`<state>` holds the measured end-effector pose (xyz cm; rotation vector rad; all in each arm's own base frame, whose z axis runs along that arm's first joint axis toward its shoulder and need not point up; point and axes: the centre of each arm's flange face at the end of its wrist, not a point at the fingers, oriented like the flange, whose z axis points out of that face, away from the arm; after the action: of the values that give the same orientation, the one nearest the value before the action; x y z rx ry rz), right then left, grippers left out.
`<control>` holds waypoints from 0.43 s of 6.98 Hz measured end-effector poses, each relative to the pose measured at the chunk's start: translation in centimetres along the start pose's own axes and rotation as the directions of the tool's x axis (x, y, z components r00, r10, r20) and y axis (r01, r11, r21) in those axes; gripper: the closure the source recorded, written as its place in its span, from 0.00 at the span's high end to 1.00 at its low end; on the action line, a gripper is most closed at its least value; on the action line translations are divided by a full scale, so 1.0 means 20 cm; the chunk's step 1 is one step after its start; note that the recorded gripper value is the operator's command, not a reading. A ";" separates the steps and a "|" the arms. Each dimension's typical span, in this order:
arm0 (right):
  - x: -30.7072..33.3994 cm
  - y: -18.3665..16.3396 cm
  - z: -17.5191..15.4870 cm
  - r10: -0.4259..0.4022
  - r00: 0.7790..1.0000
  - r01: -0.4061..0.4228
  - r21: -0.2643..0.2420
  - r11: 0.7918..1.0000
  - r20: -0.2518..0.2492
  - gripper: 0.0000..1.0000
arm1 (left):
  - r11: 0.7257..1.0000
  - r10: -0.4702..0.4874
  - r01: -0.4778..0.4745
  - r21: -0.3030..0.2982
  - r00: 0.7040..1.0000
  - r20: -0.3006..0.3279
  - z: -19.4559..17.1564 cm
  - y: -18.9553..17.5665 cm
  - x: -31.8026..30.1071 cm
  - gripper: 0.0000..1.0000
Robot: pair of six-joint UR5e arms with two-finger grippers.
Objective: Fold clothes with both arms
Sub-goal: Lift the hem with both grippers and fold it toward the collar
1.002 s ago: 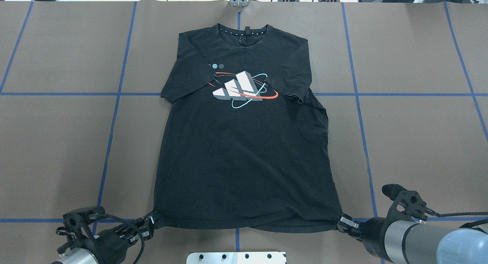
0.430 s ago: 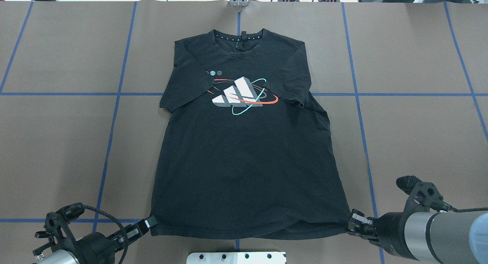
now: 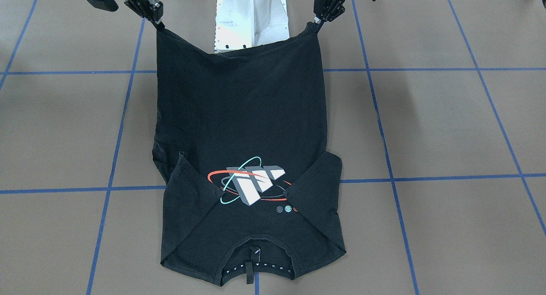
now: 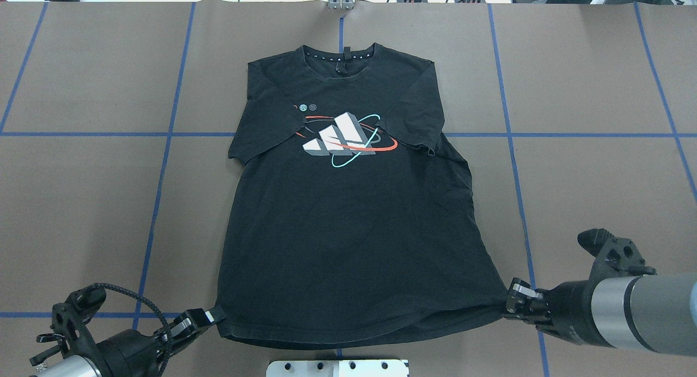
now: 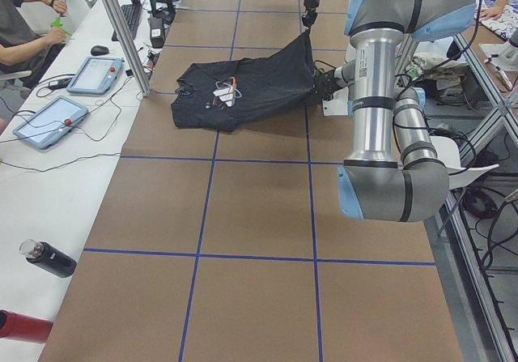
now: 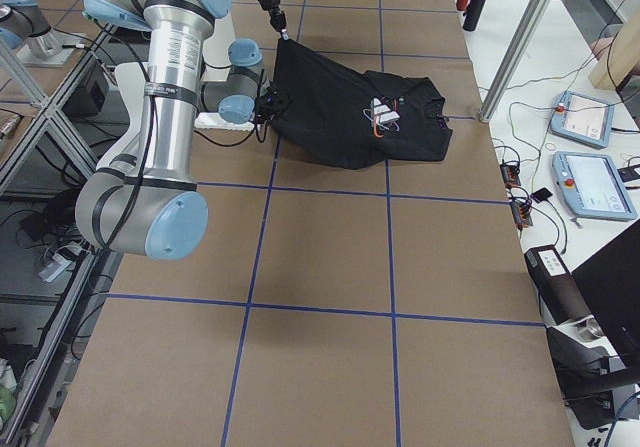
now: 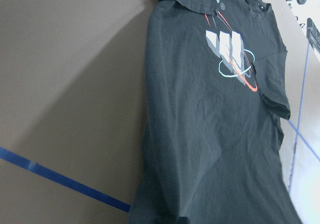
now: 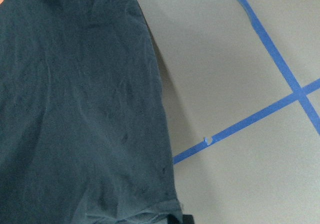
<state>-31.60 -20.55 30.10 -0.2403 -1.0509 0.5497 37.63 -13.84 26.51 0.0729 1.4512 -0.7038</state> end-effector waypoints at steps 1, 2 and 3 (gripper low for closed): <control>-0.07 -0.06 -0.01 0.018 0.999 -0.019 0.013 1.000 0.029 0.00 | 1.000 -0.019 0.019 0.012 1.000 -0.021 0.00 -0.05 0.06 0.00; -0.18 -0.15 0.00 0.047 0.997 -0.048 0.022 0.999 0.059 0.00 | 0.999 -0.032 0.033 0.025 0.999 -0.038 0.01 -0.16 0.14 0.00; -0.32 -0.28 -0.01 0.091 0.993 -0.094 0.026 0.995 0.077 0.00 | 0.999 -0.023 0.025 0.032 0.999 -0.043 0.03 -0.29 0.21 0.00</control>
<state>-32.11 -28.74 27.65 -0.2449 -1.1082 0.6615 35.24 -20.42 24.88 0.0962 1.4835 -0.7497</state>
